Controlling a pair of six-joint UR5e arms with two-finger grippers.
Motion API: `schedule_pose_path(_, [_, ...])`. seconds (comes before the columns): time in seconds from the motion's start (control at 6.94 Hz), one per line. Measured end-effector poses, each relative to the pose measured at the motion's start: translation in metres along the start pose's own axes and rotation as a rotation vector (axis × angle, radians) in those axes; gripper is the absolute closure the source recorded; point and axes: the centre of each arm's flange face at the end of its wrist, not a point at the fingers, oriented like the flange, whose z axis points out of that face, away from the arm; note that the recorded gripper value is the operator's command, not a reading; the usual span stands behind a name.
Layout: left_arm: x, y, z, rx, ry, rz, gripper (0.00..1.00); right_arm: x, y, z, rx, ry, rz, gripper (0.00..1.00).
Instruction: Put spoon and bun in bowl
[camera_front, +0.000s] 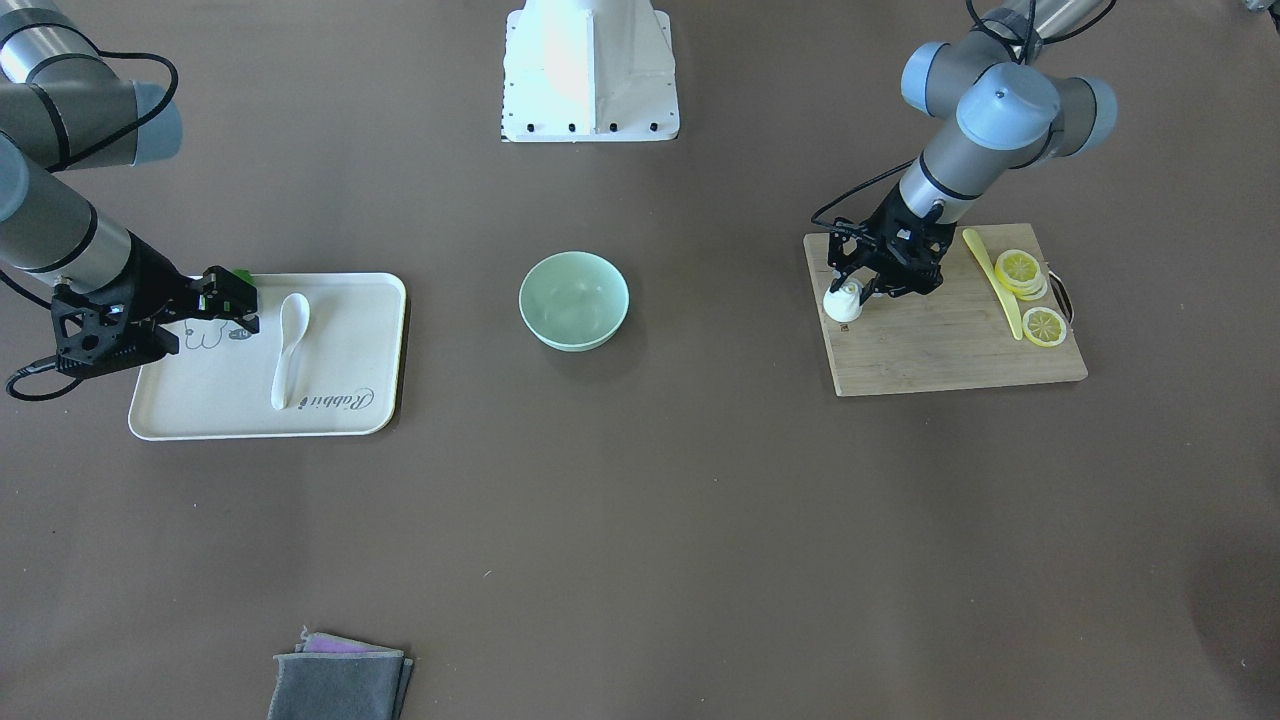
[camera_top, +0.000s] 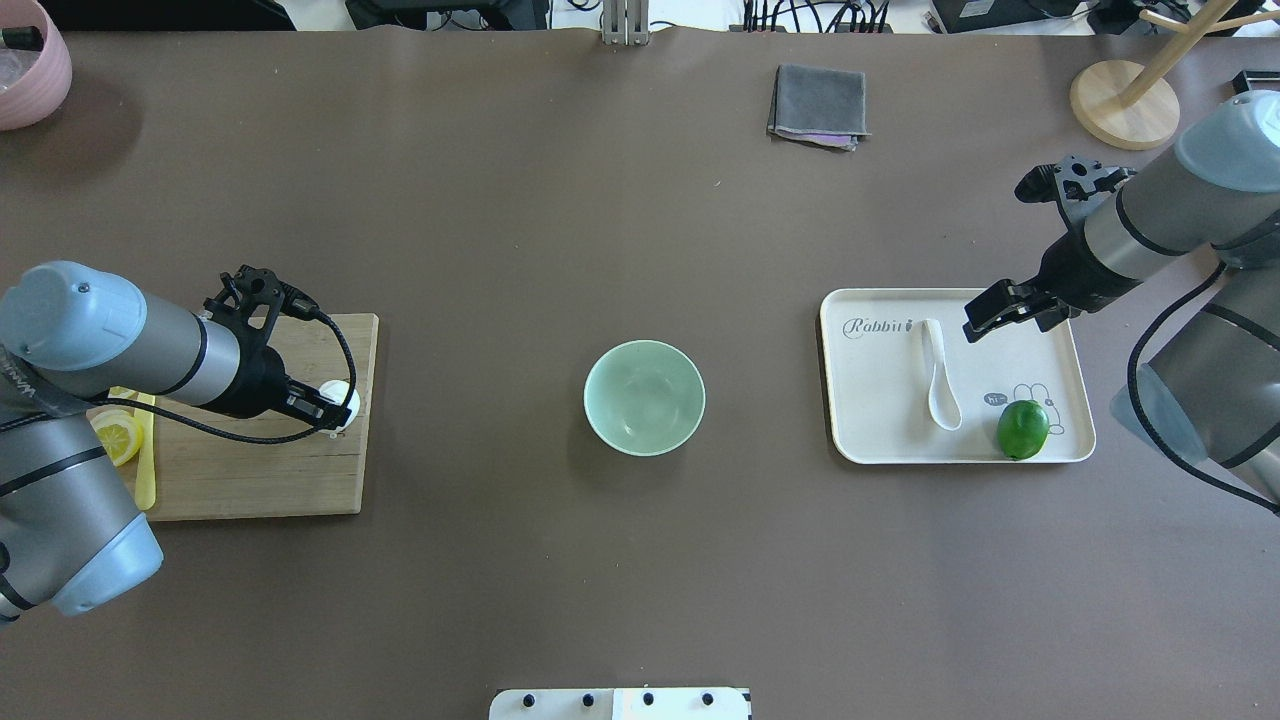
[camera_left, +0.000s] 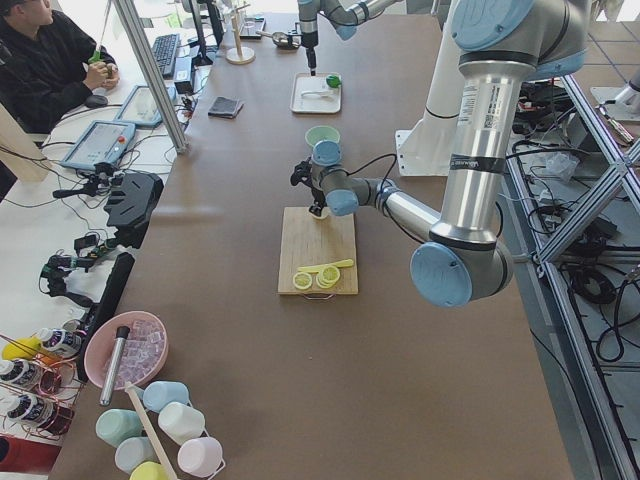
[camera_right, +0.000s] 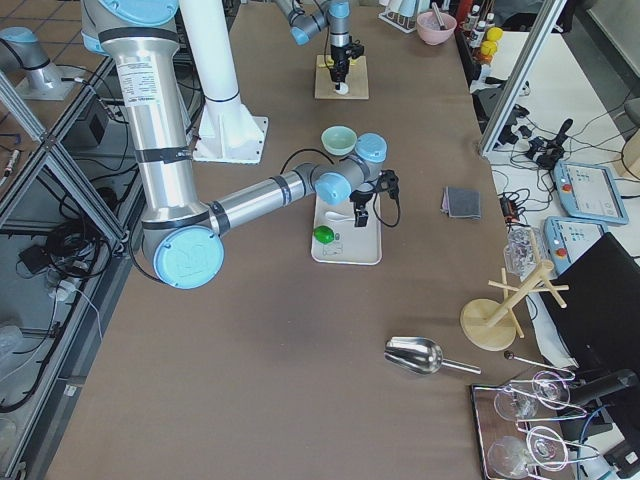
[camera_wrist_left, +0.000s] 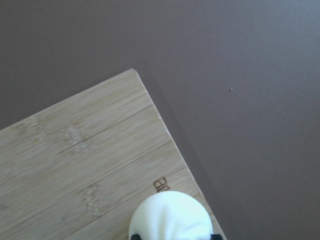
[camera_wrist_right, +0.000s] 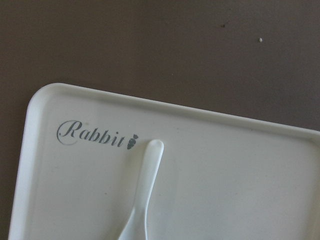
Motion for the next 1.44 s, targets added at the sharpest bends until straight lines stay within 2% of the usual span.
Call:
schedule_pose_path(0.43, [0.034, -0.02, -0.034, 0.018, 0.099, -0.005, 1.0, -0.009, -0.006, -0.002, 0.009, -0.002, 0.02, 0.0])
schedule_pose_path(0.86, [0.084, -0.074, -0.049, 0.027, 0.105, -0.042, 1.0, -0.035, -0.019, 0.03, 0.023, 0.049, 0.12, 0.0])
schedule_pose_path(1.15, [0.095, -0.093, -0.059, 0.04, 0.103, -0.057, 1.0, -0.051, -0.014, 0.058, 0.018, 0.09, 0.141, 0.0])
schedule_pose_path(1.3, [0.098, -0.104, -0.066, 0.047, 0.1, -0.077, 1.0, -0.053, -0.01, 0.07, 0.012, 0.106, 0.137, 0.04])
schedule_pose_path(1.44, [0.104, -0.115, -0.073, 0.054, 0.098, -0.088, 1.0, -0.055, -0.006, 0.077, 0.005, 0.115, 0.133, 0.22])
